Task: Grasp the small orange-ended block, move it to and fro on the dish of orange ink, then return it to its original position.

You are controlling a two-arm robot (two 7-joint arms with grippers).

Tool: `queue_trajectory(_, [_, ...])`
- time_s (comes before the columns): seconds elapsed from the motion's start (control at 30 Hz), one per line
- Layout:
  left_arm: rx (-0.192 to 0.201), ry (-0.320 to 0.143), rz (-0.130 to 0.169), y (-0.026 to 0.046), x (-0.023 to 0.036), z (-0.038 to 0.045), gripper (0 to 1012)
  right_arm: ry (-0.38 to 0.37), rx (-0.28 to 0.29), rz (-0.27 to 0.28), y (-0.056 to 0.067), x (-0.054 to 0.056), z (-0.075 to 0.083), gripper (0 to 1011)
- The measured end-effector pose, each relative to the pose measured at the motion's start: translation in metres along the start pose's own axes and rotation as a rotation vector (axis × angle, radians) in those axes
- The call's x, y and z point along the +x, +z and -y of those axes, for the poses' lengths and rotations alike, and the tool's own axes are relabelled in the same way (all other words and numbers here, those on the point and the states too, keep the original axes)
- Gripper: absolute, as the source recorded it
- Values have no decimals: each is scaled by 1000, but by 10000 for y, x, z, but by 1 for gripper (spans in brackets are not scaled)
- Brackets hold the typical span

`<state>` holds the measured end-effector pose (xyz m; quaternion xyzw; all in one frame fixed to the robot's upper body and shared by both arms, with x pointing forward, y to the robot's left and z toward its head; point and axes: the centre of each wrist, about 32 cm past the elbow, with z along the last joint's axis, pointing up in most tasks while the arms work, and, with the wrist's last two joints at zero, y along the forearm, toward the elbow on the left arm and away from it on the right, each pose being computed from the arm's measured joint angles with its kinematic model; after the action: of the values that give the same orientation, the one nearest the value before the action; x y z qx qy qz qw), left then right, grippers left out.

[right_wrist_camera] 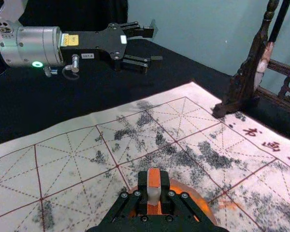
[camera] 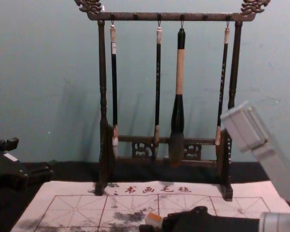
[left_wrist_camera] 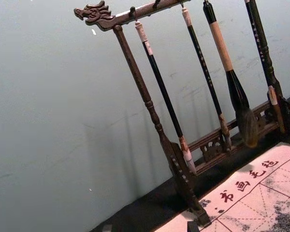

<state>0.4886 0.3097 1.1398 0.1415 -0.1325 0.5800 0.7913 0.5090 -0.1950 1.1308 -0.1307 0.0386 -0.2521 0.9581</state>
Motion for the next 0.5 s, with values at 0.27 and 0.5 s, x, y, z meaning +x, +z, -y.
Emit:
queue_trajectory(0.27, [0, 0, 0, 0, 0, 0, 1001, -13, 2, 10, 20, 54, -91, 116])
queue_trajectory(0.5, [0, 0, 0, 0, 0, 0, 1001, -42, 4, 15, 28, 104, -87, 116])
